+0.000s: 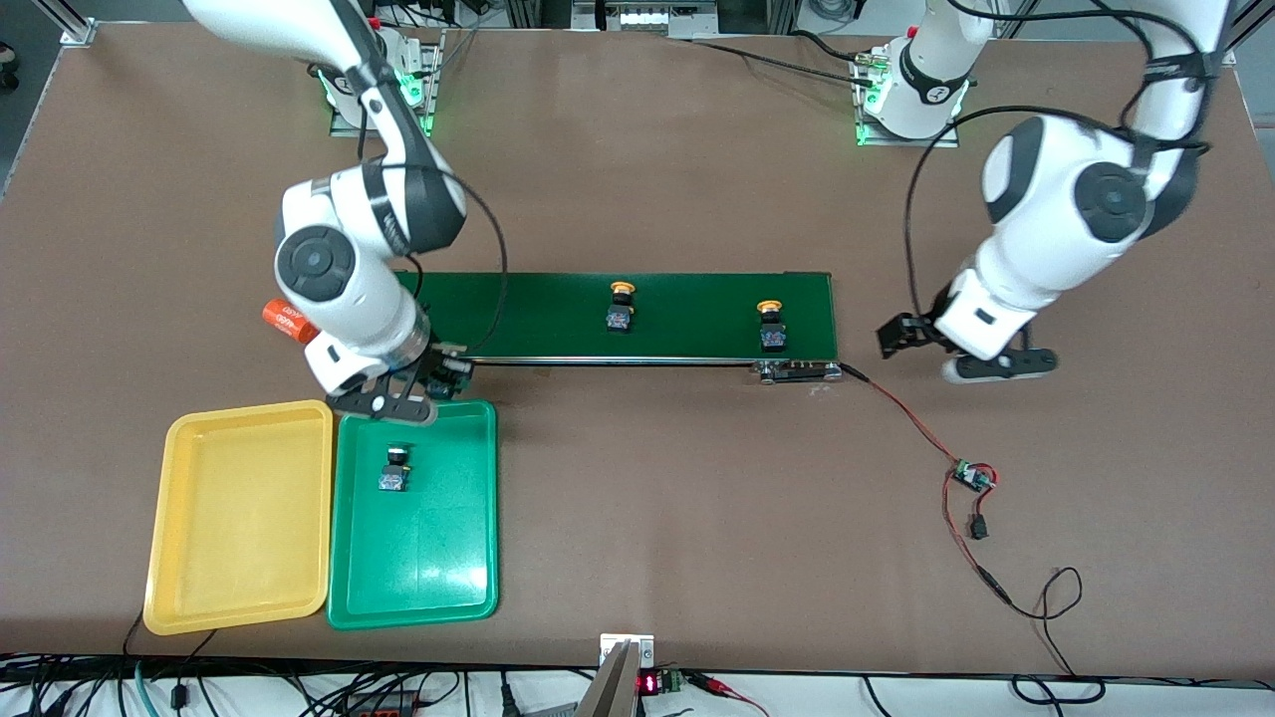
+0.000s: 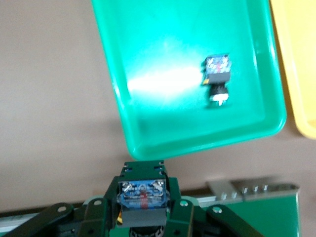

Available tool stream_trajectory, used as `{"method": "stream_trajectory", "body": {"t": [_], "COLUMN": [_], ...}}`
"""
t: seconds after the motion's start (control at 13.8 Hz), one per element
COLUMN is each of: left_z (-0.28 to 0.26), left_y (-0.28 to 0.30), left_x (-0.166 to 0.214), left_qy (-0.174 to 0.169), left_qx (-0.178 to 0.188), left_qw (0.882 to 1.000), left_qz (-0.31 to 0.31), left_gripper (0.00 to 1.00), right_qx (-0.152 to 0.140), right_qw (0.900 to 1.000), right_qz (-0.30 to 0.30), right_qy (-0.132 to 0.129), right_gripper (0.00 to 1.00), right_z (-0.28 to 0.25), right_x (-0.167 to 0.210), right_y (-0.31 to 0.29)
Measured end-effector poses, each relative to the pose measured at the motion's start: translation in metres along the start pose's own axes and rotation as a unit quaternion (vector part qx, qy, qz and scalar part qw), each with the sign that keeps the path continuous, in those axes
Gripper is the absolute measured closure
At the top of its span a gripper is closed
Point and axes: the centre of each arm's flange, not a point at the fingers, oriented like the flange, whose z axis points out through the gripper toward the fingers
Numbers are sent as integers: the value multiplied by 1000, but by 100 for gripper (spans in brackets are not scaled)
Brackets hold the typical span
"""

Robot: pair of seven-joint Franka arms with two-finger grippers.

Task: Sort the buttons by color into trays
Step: 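Carry the black button to the green tray while the left gripper withdraws, then lower and release the button in the green tray with the right gripper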

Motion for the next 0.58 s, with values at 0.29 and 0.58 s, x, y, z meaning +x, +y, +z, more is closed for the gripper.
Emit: {"method": "stream_trajectory", "body": {"t": [0.29,0.58], "left_z": [-48,-108], "left_y": [-40,-66], "left_x": [28,45], "left_qy": [7,16], "left_qx": [6,9], "left_qw": [1000,1000], "left_qz": [3,-6], "left_gripper": [0,0], "right_qx": [-7,-5], "right_qw": [1000,999], "right_qz": [-8,-14], "right_qy": [19,38], "right_gripper": [59,59], "right_z": [46,89], "right_x": [43,47], "right_y": [14,7]}}
